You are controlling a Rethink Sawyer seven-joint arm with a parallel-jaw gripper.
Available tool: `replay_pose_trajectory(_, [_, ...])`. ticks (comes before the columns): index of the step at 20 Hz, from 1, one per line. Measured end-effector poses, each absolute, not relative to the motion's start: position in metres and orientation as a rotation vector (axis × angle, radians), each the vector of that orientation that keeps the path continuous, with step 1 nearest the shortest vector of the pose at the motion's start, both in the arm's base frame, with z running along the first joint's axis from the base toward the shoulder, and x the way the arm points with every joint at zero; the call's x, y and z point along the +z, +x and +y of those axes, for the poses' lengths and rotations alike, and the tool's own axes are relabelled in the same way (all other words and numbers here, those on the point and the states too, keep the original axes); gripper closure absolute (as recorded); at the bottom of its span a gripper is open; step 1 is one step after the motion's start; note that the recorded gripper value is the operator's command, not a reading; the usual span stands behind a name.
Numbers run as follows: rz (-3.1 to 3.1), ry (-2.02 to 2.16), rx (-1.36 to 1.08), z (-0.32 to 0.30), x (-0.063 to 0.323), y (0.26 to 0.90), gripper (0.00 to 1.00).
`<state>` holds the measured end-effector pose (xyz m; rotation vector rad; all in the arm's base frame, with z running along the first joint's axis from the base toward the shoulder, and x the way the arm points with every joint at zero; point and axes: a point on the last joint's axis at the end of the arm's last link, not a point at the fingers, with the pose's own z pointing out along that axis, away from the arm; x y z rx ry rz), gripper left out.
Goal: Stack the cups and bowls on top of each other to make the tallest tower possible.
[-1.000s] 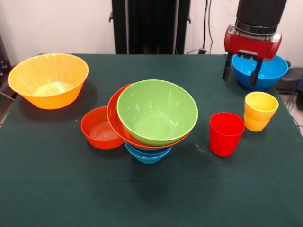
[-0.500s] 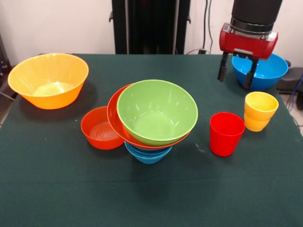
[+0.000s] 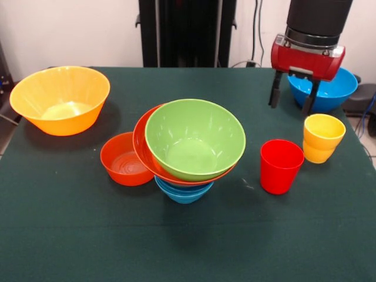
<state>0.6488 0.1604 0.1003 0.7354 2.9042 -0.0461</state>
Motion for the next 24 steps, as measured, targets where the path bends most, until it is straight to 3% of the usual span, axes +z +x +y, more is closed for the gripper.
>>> replay_pose_trajectory(24, [2.881, 0.729, -0.053, 0.168, 0.077, 0.678, 0.0])
